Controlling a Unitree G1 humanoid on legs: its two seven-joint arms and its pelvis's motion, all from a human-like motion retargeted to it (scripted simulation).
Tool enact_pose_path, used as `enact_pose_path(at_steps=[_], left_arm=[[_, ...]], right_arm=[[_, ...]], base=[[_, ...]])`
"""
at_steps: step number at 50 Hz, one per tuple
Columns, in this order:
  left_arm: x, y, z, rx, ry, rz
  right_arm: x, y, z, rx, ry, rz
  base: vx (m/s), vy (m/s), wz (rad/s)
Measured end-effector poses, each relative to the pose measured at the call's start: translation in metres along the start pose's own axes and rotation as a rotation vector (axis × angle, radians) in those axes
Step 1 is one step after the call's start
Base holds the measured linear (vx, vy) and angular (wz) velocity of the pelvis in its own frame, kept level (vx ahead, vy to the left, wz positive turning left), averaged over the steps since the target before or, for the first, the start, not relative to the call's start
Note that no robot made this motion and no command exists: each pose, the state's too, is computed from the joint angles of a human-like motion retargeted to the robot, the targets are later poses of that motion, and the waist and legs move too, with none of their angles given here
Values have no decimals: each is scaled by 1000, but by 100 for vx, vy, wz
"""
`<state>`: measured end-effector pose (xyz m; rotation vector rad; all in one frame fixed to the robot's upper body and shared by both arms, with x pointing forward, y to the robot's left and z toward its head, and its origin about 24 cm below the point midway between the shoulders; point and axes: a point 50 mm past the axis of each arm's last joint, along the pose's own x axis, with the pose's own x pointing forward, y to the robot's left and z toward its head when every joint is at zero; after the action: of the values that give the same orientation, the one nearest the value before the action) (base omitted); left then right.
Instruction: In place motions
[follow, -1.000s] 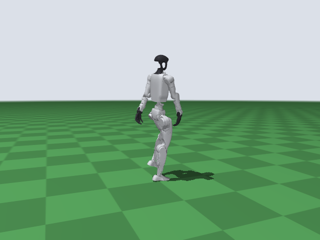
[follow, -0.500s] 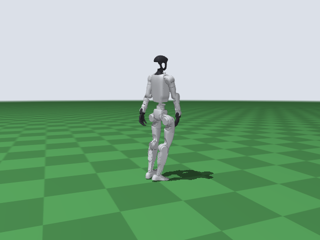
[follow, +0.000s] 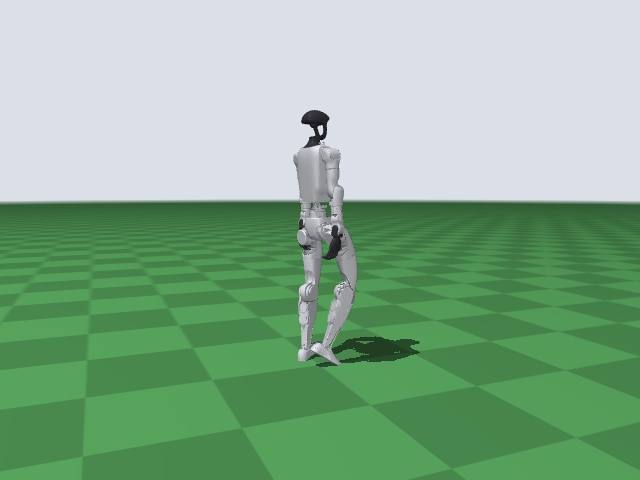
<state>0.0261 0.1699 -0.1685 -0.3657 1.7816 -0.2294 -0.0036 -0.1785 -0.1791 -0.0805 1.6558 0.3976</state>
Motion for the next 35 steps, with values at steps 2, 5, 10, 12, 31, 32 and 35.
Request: enact_pose_path(at_steps=[2,5,10,12,31,32,35], left_arm=[[-5,-22,39,7,-137,-58],[-26,-49,99,95,-309,-113],[-62,-72,161,271,-515,-100],[-75,-79,178,291,-589,-96],[-34,-33,113,294,-448,86],[-29,-31,105,290,-414,87],[-17,-28,83,266,-344,84]], right_arm=[[0,1,-29,85,77,-2],[-6,2,-70,198,199,-9],[-18,18,-129,335,416,24],[-21,22,-143,373,454,27],[-4,-1,-67,232,182,-45],[-3,-3,-58,218,157,-74],[-2,-9,-29,165,72,-111]], base=[[-15,17,34],[-9,20,69],[-3,-2,28],[0,0,0],[6,-6,-26],[4,-15,-52],[-11,-19,-53]])
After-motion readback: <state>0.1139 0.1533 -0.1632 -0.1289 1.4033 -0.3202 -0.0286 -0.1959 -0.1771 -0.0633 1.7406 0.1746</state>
